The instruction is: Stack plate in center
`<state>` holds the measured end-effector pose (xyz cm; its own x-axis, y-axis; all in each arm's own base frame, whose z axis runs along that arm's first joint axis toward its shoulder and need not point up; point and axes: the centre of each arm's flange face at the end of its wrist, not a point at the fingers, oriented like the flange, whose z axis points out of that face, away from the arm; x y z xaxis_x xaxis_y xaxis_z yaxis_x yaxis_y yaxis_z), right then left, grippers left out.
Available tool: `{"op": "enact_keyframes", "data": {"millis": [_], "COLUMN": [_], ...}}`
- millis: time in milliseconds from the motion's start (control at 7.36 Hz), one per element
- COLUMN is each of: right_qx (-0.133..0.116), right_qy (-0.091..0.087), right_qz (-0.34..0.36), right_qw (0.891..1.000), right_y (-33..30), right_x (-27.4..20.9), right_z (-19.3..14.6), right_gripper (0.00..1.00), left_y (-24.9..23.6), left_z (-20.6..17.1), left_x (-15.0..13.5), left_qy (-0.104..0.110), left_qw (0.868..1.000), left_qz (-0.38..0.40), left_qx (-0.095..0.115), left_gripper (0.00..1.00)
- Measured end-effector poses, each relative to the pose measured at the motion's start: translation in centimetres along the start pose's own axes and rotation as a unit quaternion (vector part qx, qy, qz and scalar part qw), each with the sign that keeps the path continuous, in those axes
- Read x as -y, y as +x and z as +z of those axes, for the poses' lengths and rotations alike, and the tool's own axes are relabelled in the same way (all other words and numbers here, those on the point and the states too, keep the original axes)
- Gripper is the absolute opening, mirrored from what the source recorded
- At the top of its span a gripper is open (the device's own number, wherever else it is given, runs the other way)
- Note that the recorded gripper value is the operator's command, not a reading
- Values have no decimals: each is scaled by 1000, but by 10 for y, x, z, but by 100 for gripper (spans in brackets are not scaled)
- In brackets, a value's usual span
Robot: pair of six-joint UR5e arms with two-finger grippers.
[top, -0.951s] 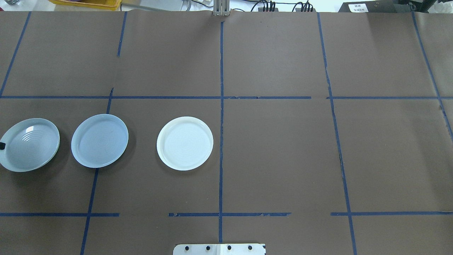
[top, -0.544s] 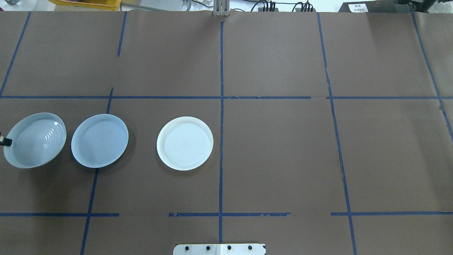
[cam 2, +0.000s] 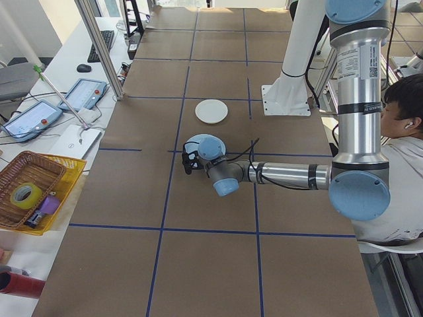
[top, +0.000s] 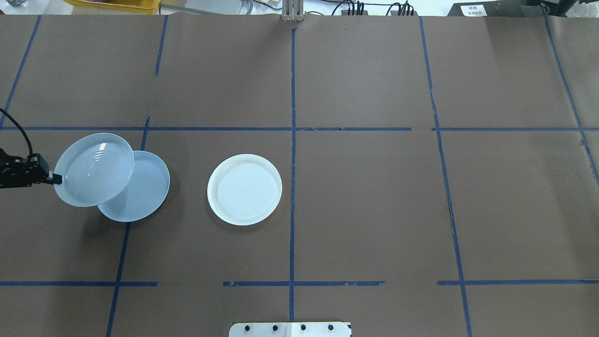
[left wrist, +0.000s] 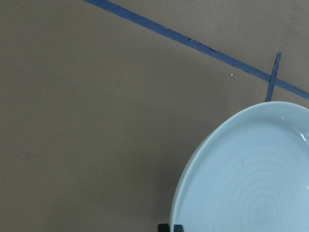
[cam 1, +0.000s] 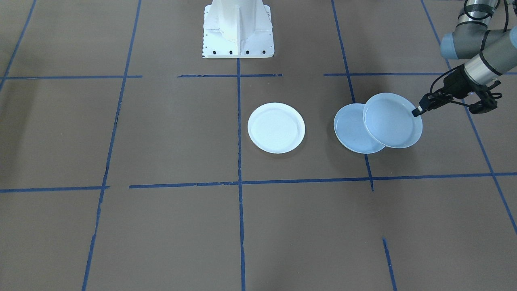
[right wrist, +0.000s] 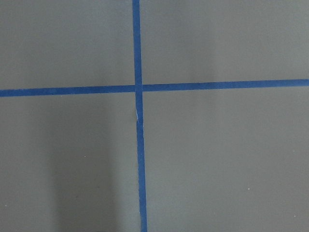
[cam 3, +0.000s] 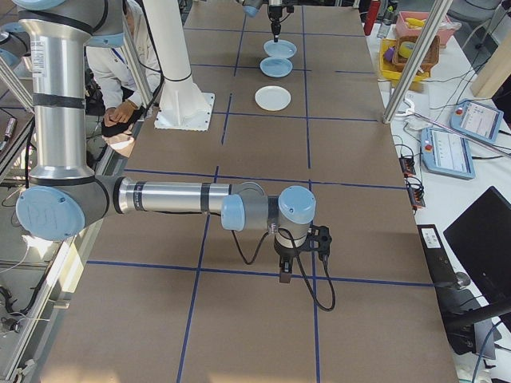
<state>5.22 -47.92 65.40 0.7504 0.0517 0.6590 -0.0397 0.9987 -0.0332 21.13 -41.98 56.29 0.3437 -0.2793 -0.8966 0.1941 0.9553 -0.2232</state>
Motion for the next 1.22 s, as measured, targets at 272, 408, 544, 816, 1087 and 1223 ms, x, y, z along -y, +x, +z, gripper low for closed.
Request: {"op": "enact_keyframes", "data": {"millis": [272,408,544,816,1087,1223], "right_qx": [0,0,0,0,0,0], "right_qy": [0,0,0,0,0,0], "right_qz": [0,0,0,0,0,0], "right_qw": [1000,1000,1000,1000,1000,1000], "right_y": [0,0,0,0,0,0], "right_x": [0,0,0,0,0,0], "right_z": [0,0,0,0,0,0], "right_gripper": [100,100,100,100,100,100], "left_y": [22,27,29,37,82,120], "left_z": [28,35,40,43,44,49], "left_x": [-11,-14,-17,-21,-21,-15], "left_qy": [5,3,1,-2,-20,-27], "left_qw": [1000,1000,1000,1000,1000,999], "left_qz": [-19,-22,-22,-14,-2,-6], "left_qx": [2,3,5,1,-16,-17], "left_gripper": [3,99,100,100,100,100]}}
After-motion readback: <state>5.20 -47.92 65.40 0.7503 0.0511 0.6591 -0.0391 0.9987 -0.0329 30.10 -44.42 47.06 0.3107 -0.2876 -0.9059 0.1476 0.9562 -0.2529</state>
